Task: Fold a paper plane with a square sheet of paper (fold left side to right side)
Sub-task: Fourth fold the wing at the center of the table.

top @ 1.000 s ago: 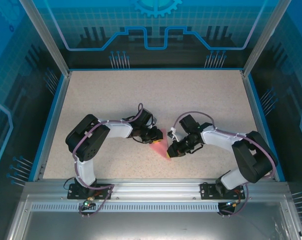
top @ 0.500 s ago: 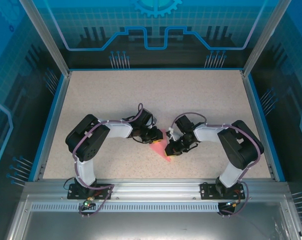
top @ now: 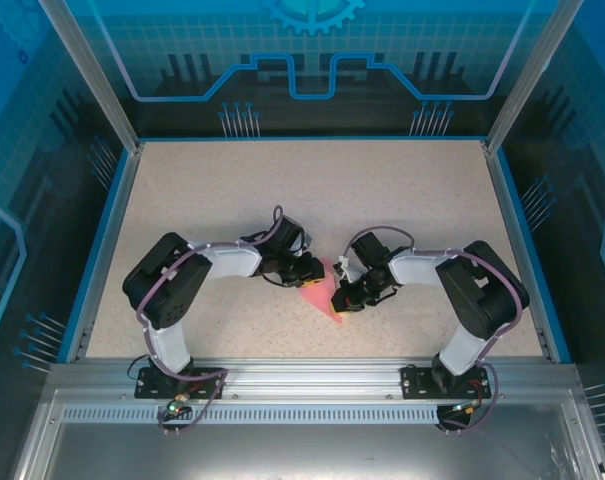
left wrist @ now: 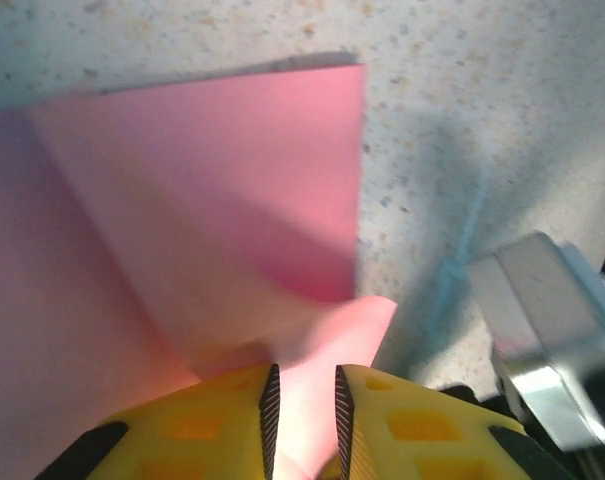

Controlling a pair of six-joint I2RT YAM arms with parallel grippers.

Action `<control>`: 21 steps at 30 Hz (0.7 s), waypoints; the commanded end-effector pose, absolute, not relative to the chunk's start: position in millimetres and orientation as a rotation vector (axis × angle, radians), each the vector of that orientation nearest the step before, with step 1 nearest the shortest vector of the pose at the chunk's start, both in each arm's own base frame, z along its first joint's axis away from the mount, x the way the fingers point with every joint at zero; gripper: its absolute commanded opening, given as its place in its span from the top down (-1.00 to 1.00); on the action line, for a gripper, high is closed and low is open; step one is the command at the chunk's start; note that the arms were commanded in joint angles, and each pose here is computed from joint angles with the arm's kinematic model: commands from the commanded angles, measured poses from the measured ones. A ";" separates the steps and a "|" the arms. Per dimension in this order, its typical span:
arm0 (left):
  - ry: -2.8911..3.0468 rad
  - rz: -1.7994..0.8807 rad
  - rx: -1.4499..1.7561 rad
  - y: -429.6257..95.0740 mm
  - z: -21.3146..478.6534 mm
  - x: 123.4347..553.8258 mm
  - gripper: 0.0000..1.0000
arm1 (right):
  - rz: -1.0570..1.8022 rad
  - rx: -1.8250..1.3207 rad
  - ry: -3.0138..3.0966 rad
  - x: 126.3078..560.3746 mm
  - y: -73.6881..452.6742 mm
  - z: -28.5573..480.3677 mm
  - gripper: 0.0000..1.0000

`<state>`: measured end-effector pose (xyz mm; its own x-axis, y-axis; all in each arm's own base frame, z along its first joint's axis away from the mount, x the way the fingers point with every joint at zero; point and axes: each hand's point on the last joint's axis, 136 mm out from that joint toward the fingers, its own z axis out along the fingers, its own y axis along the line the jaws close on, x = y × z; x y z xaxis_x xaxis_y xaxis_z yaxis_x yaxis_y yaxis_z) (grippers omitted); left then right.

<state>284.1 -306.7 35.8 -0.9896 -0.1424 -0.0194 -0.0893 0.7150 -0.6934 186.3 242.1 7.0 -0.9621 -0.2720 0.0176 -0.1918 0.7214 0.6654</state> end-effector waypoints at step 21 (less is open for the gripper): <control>2.853 -1.295 -0.020 -334.3 26.5 239.0 0.69 | -0.716 0.300 -2.819 162.0 201.5 -34.9 1.00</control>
